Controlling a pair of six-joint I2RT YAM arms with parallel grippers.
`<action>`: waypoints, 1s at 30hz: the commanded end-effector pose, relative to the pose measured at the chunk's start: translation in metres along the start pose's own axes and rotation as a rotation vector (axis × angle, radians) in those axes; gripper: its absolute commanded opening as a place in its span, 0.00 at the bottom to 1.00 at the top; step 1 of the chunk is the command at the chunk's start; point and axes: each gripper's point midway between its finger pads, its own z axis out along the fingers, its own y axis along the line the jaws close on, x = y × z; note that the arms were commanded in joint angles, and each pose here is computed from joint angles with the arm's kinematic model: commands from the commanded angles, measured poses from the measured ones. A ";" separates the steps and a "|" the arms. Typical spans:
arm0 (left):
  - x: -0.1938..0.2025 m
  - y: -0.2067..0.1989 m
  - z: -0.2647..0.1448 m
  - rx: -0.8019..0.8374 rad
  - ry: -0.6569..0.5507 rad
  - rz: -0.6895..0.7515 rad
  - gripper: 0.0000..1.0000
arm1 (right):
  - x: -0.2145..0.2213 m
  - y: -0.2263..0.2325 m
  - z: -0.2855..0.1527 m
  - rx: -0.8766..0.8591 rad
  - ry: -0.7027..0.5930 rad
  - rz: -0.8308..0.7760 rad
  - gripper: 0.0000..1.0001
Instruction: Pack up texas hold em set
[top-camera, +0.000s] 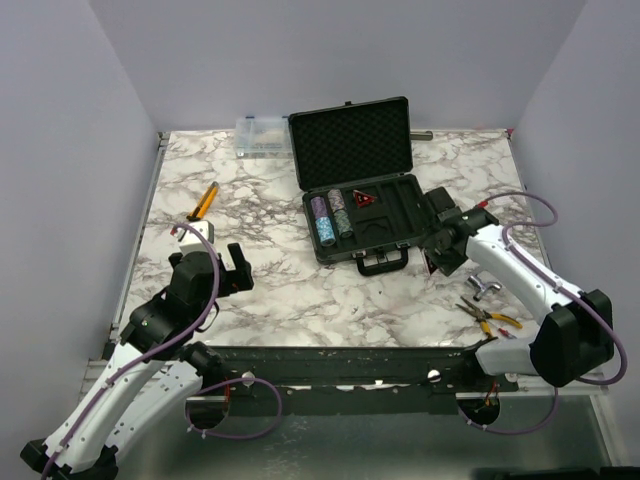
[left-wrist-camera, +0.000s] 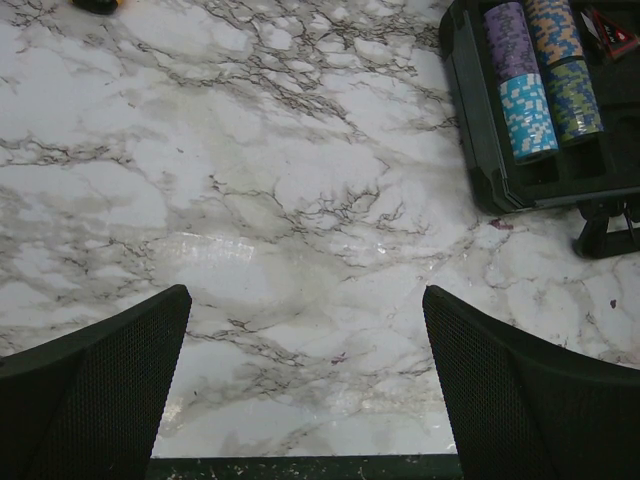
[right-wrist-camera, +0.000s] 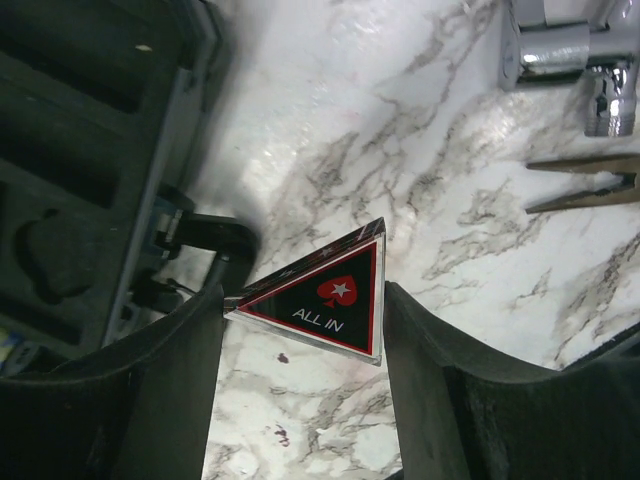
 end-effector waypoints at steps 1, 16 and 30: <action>-0.003 0.004 0.000 -0.014 -0.022 -0.012 0.98 | -0.032 0.011 -0.016 -0.016 -0.112 -0.019 0.01; -0.004 0.004 -0.002 -0.011 -0.031 -0.015 0.98 | -0.078 0.103 -0.047 -0.215 -0.216 -0.126 0.01; -0.008 0.009 -0.005 -0.024 -0.062 -0.032 0.98 | -0.046 0.176 -0.029 -0.367 -0.047 -0.454 0.01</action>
